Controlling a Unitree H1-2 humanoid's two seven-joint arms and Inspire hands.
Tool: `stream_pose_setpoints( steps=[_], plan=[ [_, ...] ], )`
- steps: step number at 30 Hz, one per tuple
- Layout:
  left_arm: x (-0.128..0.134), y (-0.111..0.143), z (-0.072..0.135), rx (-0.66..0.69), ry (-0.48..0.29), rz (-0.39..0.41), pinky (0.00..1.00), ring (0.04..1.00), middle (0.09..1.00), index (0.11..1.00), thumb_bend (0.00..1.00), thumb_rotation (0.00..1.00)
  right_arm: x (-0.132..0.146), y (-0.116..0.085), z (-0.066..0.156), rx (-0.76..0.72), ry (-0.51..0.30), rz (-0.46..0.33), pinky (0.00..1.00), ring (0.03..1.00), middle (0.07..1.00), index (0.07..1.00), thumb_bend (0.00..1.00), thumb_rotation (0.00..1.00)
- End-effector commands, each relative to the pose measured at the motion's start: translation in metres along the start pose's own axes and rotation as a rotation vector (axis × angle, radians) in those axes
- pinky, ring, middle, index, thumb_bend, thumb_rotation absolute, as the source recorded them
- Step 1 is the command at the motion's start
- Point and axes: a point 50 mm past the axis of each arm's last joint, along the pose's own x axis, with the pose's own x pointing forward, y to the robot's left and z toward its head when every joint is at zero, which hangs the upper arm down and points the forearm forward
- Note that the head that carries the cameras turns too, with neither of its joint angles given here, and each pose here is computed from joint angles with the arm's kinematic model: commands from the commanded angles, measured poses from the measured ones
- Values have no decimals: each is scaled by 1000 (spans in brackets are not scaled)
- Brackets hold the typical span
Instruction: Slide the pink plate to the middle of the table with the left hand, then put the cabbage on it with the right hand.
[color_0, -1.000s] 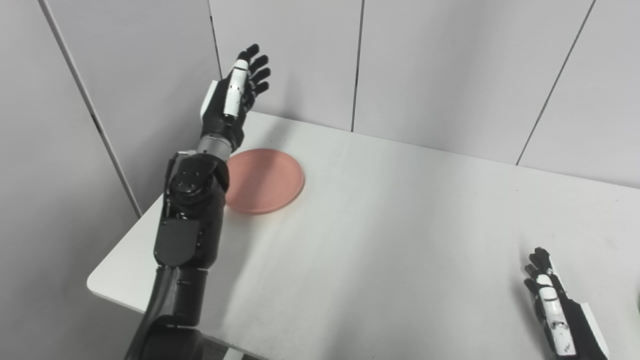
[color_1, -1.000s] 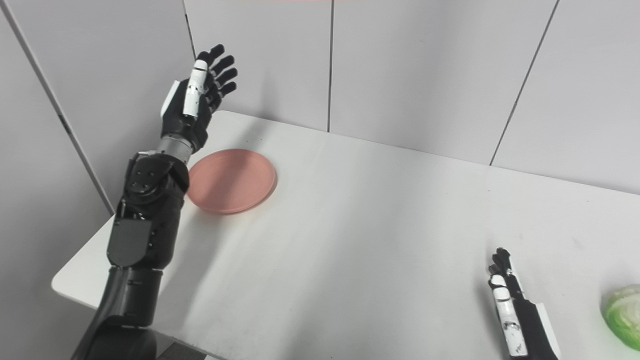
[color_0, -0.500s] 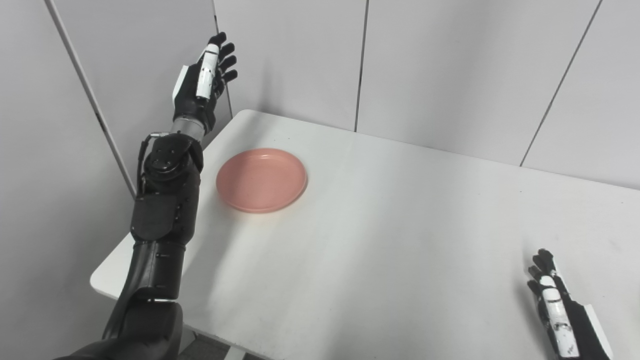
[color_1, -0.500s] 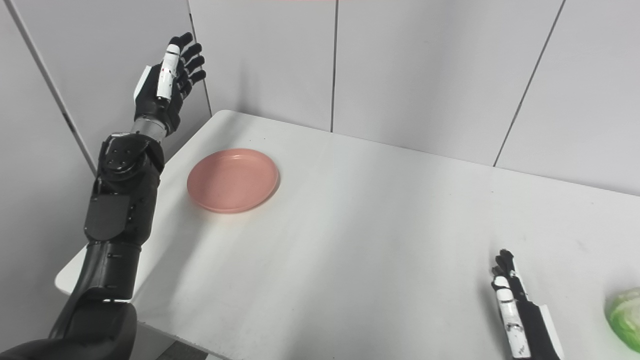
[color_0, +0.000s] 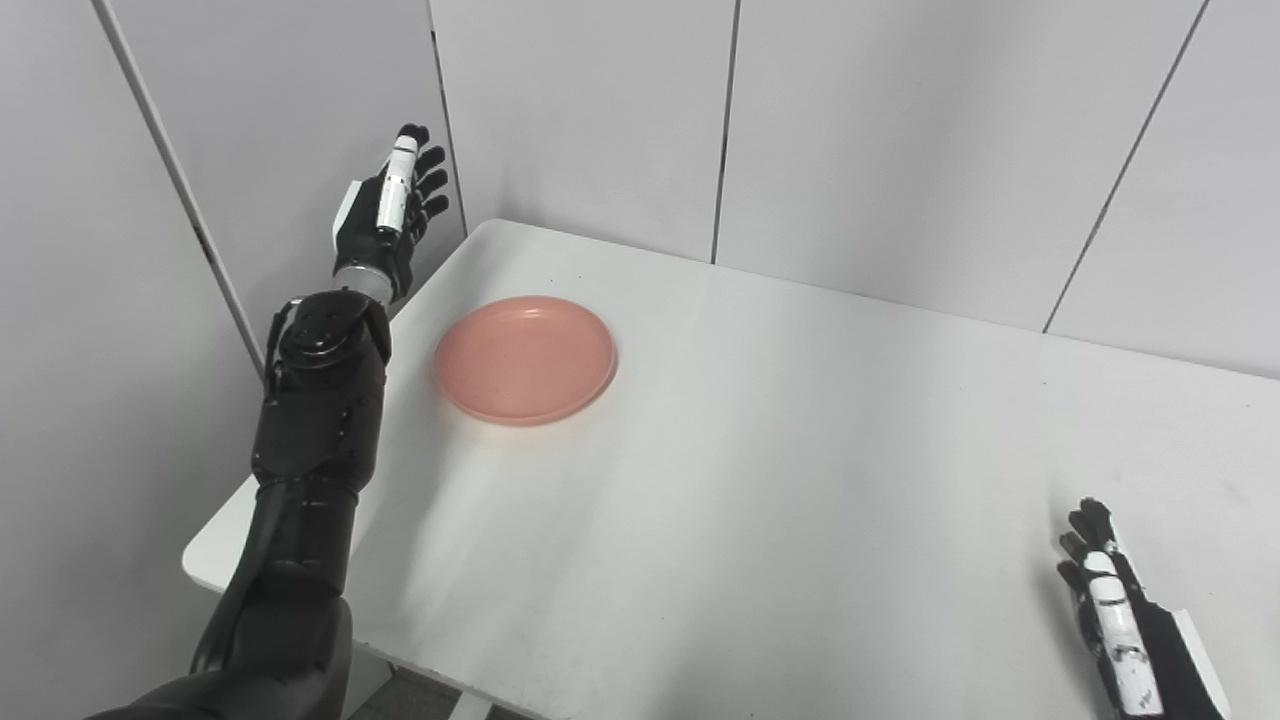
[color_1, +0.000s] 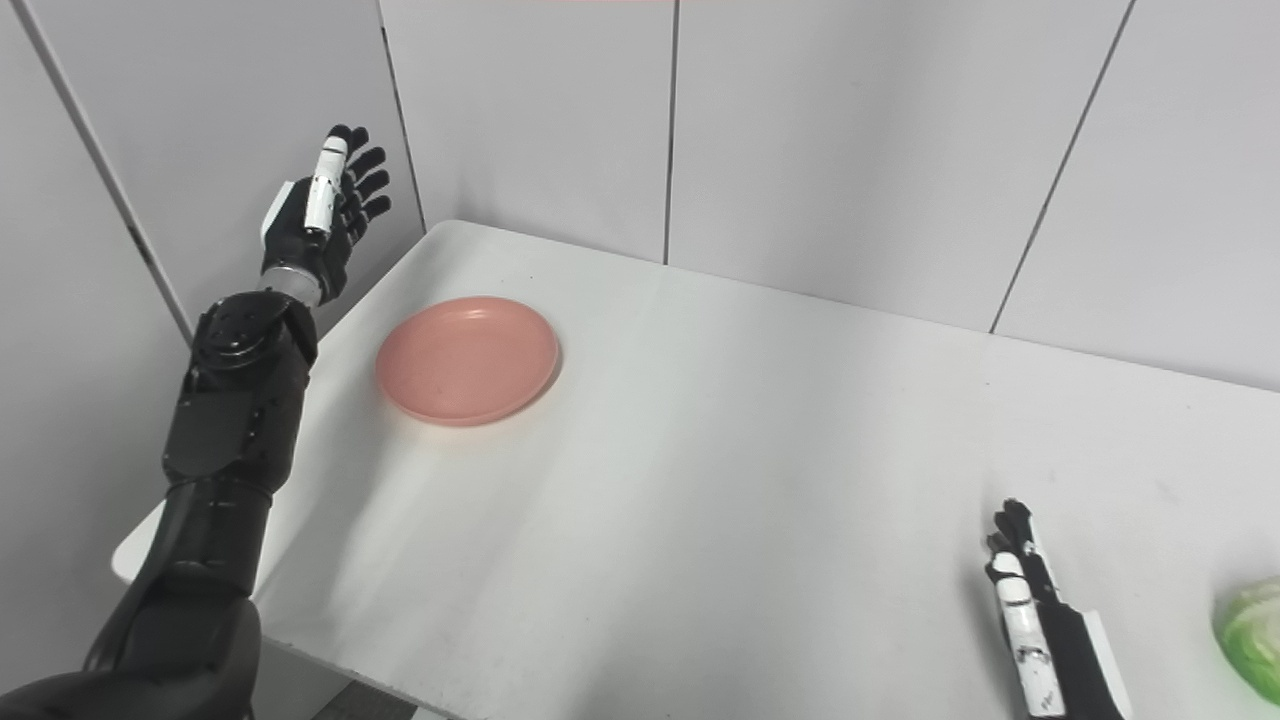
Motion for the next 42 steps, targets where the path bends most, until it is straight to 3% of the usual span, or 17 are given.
stream_pose_setpoints(
  steps=[1, 16, 24, 32, 42],
  plan=[
    [11, 11, 34, -7, -109, 7, 951, 956, 952, 936, 476, 1000, 2, -4, 3, -7, 6, 0, 1000, 1000, 1000, 1000, 68, 1000],
    [9, 33, -4, 47, -29, 74, 944, 947, 948, 941, 511, 1000, 1, -6, 4, 2, 9, 2, 1000, 1000, 1000, 1000, 88, 1000],
    [6, 30, -28, 53, 20, 104, 934, 931, 927, 922, 504, 1000, 1, -5, 3, 1, 14, 5, 1000, 1000, 1000, 1000, 86, 1000],
    [-3, 19, -53, 20, 53, 84, 926, 932, 930, 927, 501, 1000, 0, -5, 5, 0, 19, 4, 1000, 1000, 1000, 1000, 85, 1000],
    [-13, 11, -68, 32, 65, 63, 943, 936, 928, 915, 495, 1000, 0, -5, 6, 3, 10, 7, 1000, 1000, 1000, 1000, 80, 1000]
  ],
)
